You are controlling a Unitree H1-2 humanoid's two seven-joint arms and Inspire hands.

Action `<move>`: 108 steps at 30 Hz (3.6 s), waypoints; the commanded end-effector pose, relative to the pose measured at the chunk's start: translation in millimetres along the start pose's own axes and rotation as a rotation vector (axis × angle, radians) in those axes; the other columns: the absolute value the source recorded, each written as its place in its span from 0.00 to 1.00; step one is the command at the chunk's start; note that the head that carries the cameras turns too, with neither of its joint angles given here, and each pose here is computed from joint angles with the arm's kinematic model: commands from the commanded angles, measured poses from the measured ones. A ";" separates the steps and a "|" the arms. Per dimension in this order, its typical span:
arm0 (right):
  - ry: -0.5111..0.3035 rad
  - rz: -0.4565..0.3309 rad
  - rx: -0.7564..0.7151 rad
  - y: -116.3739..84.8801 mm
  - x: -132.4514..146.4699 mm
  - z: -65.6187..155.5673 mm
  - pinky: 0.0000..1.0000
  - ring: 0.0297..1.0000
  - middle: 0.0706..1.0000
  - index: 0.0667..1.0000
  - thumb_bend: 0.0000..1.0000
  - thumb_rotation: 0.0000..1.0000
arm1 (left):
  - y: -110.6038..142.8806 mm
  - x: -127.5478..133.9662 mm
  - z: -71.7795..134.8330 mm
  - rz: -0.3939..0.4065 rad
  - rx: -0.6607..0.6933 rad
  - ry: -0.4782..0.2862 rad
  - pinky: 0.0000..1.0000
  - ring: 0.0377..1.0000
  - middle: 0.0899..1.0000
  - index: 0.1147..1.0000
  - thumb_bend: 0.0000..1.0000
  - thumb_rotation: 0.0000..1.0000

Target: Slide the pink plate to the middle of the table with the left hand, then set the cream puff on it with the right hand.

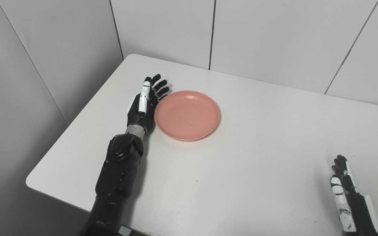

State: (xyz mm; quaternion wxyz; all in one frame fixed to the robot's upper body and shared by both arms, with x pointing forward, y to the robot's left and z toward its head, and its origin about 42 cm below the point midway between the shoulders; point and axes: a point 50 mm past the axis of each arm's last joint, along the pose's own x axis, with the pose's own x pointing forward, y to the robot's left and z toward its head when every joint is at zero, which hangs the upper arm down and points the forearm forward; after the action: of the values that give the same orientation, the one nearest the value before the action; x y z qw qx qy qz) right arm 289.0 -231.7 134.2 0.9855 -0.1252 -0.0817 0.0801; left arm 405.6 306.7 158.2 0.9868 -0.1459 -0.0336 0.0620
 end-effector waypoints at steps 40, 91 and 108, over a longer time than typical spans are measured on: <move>0.024 -0.020 -0.016 23.5 -1.4 17.4 0.98 0.99 1.00 1.00 0.26 1.00 | -135.2 -72.4 -44.8 -0.438 -0.044 0.247 0.90 0.89 0.90 0.89 0.40 1.00; -0.310 -0.252 -0.430 -18.9 46.1 112.3 0.85 0.90 0.92 0.93 0.49 1.00 | -95.0 -59.8 -51.2 -0.416 -0.051 0.235 0.91 0.90 0.92 0.92 0.41 1.00; -0.295 -0.447 -0.626 -51.5 54.6 123.3 0.81 0.89 0.92 0.92 0.70 0.86 | -57.5 -45.0 -56.6 -0.440 -0.126 0.244 0.95 0.93 0.95 0.94 0.44 1.00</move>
State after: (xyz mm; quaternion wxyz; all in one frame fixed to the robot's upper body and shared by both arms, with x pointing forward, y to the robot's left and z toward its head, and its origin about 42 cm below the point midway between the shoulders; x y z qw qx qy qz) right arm 325.1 -239.2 256.7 0.8816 -0.3858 -0.2471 -0.1139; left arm 379.9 217.9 141.2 0.9593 -0.2045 0.0039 -0.1947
